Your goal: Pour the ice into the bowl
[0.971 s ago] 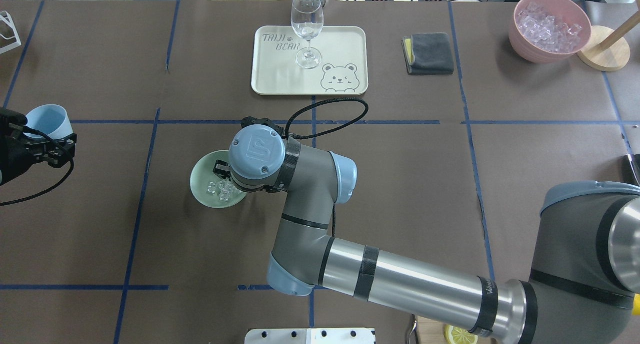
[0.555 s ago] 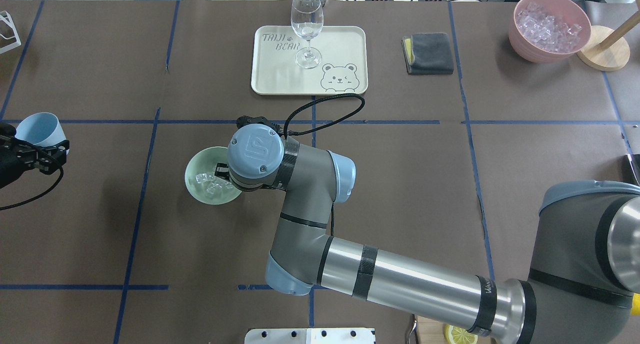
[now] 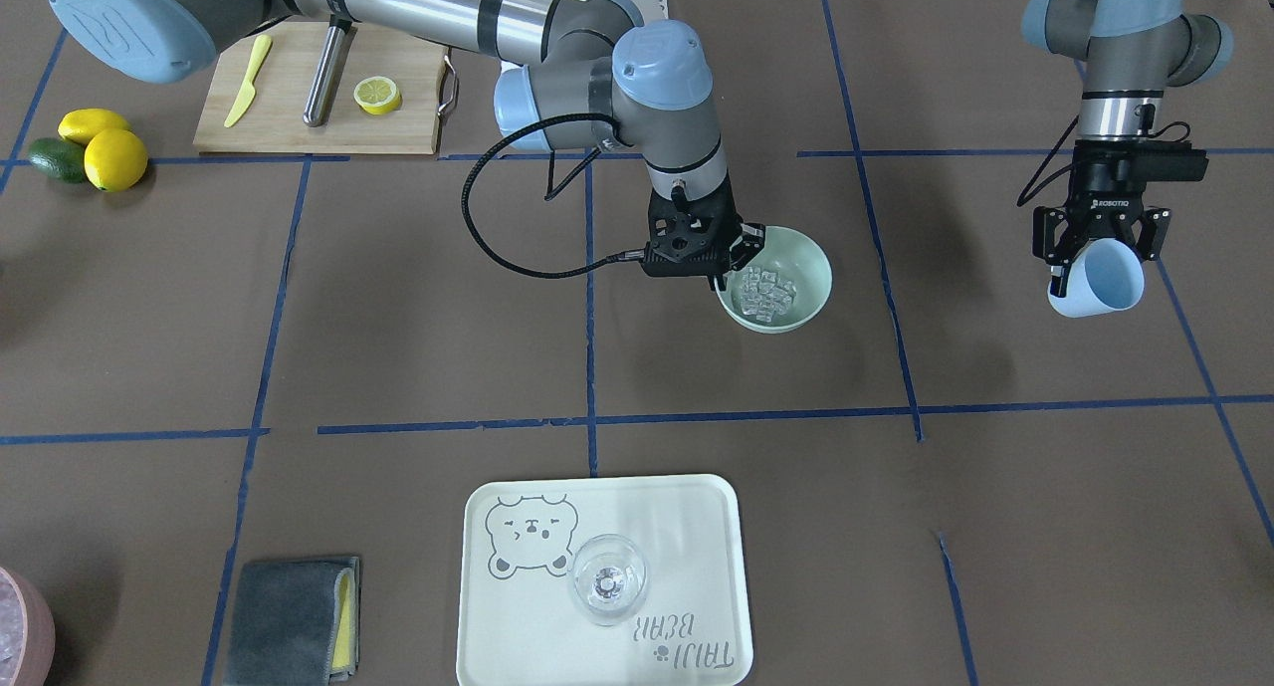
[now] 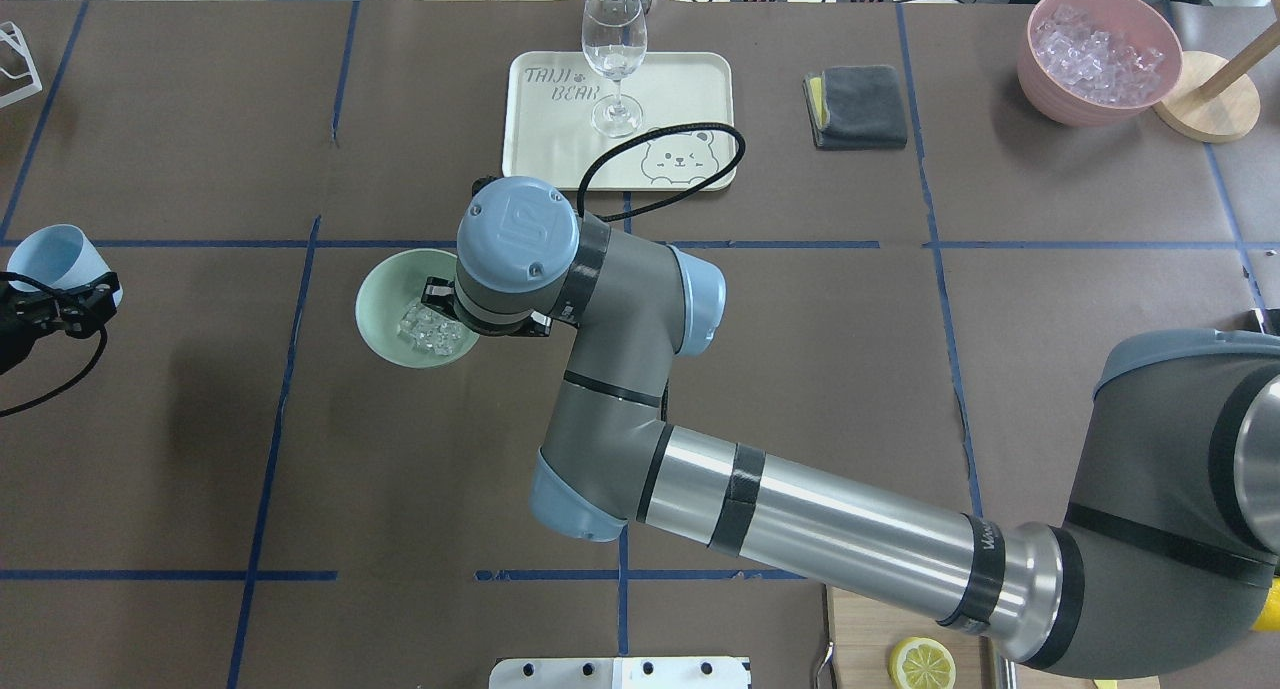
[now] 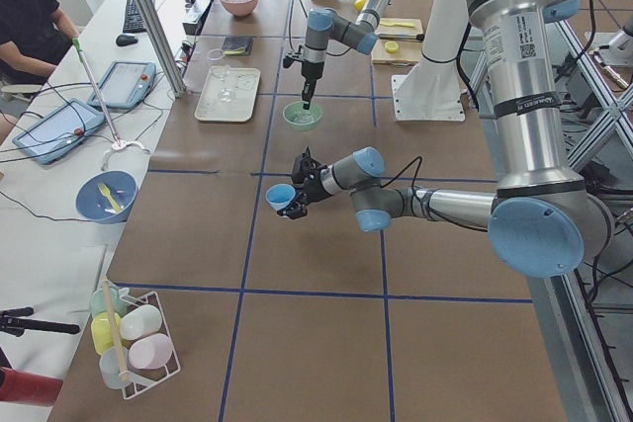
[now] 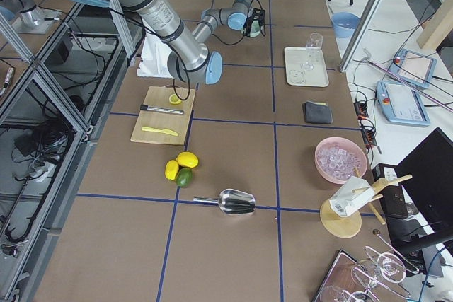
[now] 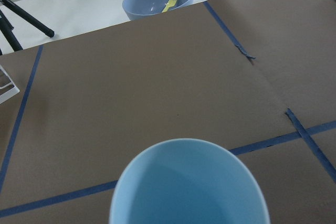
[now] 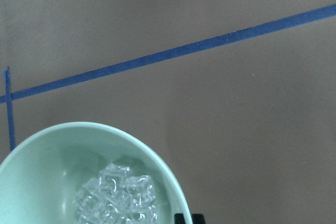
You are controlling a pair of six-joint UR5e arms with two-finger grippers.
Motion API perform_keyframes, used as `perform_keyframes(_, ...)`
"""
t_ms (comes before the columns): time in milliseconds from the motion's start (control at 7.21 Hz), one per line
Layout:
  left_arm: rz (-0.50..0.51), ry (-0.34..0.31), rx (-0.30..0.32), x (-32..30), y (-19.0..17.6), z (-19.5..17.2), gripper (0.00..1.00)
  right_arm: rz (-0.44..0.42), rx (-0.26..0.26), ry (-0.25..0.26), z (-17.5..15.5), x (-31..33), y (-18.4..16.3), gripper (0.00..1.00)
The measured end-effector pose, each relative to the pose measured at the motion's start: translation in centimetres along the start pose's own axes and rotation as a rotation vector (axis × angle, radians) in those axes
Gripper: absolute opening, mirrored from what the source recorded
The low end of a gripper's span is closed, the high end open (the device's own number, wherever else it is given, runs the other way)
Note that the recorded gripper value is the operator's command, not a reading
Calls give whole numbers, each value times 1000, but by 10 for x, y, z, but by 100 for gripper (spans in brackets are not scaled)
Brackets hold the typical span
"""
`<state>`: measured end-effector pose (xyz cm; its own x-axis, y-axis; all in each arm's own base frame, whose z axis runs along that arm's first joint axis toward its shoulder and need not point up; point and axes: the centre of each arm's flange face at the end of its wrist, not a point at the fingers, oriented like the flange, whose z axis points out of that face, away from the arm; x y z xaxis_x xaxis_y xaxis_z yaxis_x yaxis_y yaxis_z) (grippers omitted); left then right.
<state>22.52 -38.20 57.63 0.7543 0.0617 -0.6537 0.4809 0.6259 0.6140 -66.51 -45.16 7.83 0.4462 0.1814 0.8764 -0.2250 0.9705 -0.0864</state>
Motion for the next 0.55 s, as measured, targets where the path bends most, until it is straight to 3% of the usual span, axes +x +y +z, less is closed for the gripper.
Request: perform_keyframes(555, -57, -26, 85, 21, 60, 4, 0, 43, -8, 5, -82, 10, -33, 0)
